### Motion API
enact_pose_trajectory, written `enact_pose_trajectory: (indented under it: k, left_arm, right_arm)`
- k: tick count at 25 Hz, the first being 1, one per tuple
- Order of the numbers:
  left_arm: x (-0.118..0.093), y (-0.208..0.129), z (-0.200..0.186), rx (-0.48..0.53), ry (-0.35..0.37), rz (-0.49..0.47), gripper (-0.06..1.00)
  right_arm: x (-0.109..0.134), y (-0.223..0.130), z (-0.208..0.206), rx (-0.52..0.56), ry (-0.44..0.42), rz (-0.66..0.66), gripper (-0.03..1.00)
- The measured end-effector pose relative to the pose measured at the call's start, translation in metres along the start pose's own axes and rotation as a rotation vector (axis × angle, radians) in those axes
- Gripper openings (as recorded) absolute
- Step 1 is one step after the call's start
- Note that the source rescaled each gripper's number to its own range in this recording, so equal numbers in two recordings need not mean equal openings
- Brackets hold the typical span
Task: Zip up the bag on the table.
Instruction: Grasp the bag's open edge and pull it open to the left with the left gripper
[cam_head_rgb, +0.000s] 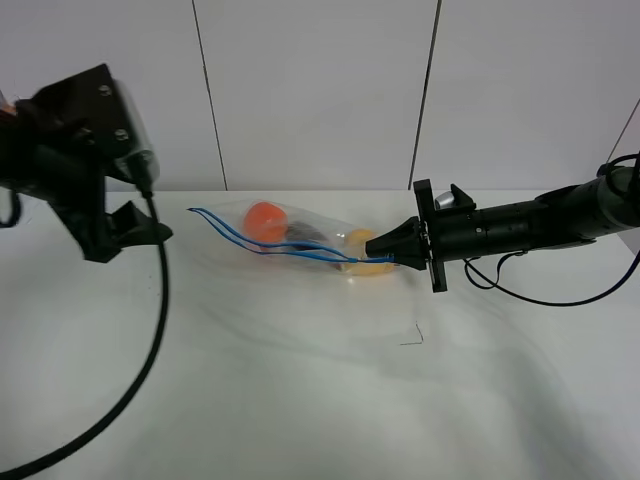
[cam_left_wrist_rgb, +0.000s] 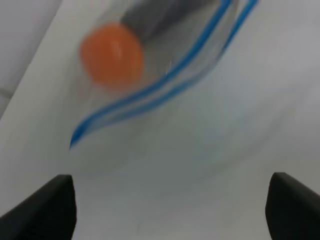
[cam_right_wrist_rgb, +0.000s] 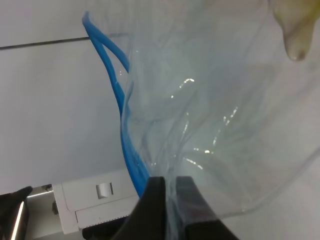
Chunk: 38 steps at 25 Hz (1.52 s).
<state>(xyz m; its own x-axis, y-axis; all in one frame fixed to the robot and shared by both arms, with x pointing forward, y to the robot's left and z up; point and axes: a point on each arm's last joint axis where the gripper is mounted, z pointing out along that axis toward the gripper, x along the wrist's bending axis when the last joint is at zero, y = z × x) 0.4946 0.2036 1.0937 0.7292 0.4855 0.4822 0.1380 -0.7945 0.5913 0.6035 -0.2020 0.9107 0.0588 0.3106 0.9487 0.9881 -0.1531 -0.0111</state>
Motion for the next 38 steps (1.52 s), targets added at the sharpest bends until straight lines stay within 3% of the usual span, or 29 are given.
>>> enact_pose_trajectory:
  k: [7, 14, 20, 28, 31, 38]
  left_arm:
    - [-0.050, 0.041, 0.058, -0.106, -0.087, 0.096, 1.00]
    - [-0.094, 0.062, 0.110, -0.195, -0.077, 0.145, 1.00]
    - [-0.105, 0.070, 0.133, -0.284, 0.023, 0.149, 1.00]
    - [-0.113, 0.071, 0.151, -0.329, 0.083, 0.142, 0.99]
    - [-0.113, 0.073, 0.154, -0.356, 0.114, 0.139, 0.93]
    - [-0.120, 0.070, 0.162, -0.349, 0.110, 0.139, 0.80]
  right_arm:
    - [0.000, 0.000, 0.000, 0.000, 0.000, 0.000, 0.00]
    - [0.002, 0.002, 0.000, -0.023, 0.020, 0.013, 0.00]
    - [0.003, 0.003, 0.000, -0.033, 0.029, 0.032, 0.00]
    - [0.003, 0.003, 0.000, -0.034, 0.031, 0.033, 0.00]
    - [0.003, 0.003, 0.000, -0.034, 0.031, 0.033, 0.00]
    - [0.003, 0.003, 0.000, -0.037, 0.034, 0.035, 0.00]
